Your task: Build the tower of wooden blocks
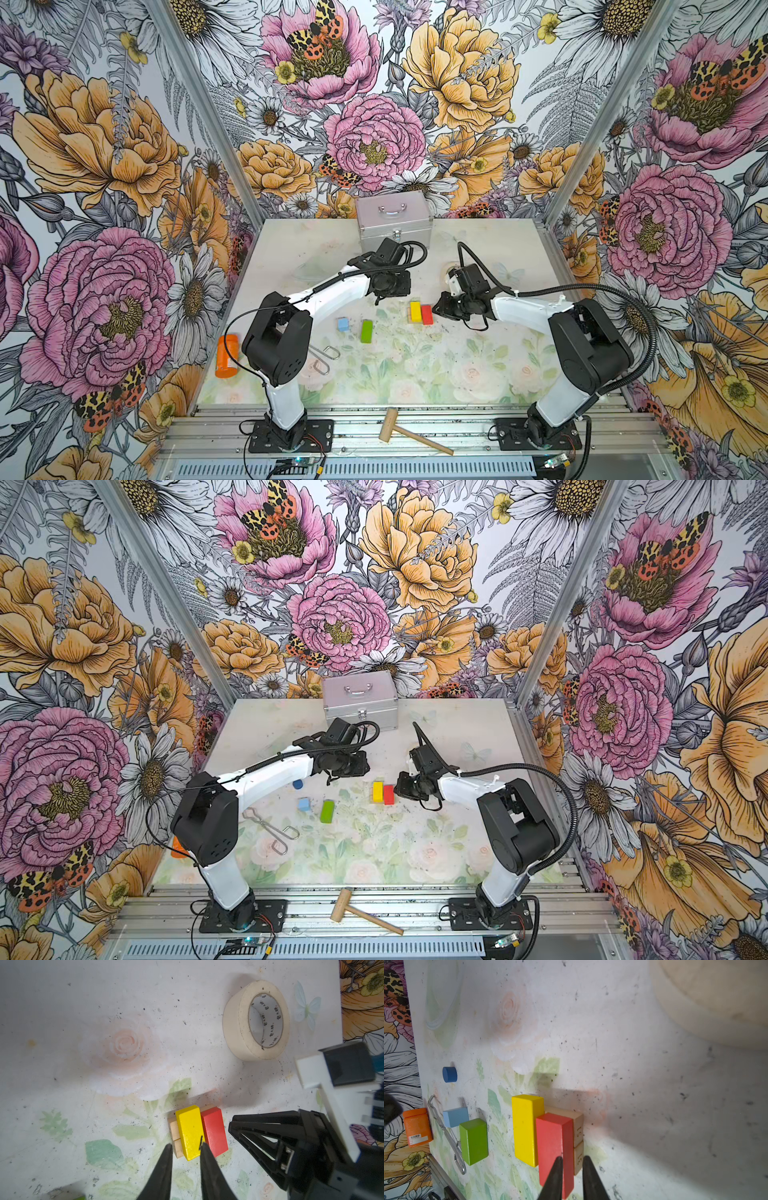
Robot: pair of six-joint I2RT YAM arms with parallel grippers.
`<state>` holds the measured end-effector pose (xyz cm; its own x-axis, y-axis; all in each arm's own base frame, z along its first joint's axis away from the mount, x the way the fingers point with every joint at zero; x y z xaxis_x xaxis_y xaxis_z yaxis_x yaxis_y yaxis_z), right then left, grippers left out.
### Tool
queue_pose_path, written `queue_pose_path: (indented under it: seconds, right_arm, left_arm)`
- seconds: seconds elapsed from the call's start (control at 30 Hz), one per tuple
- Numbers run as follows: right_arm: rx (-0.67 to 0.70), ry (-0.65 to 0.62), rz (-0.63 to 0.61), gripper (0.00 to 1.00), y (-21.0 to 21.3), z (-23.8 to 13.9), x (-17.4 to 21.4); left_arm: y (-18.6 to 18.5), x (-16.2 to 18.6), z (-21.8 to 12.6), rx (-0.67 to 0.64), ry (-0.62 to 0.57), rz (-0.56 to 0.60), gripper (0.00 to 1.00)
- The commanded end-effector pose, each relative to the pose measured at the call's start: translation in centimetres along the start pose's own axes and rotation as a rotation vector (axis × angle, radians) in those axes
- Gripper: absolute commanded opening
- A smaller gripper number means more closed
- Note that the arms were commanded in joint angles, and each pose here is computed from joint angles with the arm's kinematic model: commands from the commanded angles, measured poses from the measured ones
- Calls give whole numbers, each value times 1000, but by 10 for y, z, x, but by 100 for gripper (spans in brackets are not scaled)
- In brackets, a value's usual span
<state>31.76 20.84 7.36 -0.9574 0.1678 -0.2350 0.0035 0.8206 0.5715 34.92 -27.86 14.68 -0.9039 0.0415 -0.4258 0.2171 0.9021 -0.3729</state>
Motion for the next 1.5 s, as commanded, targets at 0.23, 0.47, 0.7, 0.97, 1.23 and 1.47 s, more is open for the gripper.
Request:
queue_pose_path:
  seconds: [0.23,0.47,0.7,0.97,1.23,1.47]
  right_arm:
    - [-43,-11,-17,18,14,5,-8]
    - [-46,-3,-20,18,16,8,-7]
    - [-54,0,-24,17,19,10,-7]
    - [-57,1,-26,17,21,10,-7]
    - [-68,7,-28,16,25,12,-7]
    - [-64,4,-29,16,25,11,-6]
  left_arm:
    - [-5,9,20,18,45,22,26]
    - [-4,11,19,14,44,20,26]
    - [-3,12,19,14,47,18,26]
    - [-2,13,19,12,49,18,26]
    - [-1,15,20,10,54,17,26]
    - [0,15,20,9,56,15,26]
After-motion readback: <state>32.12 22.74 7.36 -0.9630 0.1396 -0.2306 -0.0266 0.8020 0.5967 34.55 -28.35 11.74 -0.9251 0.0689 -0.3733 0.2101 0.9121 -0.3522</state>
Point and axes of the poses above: each gripper's point midway between its finger pads, its own z axis out along the fingers, its own y axis along the line the jaws close on, x = y × z, the point moved 3 cm from there along -z, back along the fingers, and after that the axes turned 2 degrees about z, right-handed, at the moved point
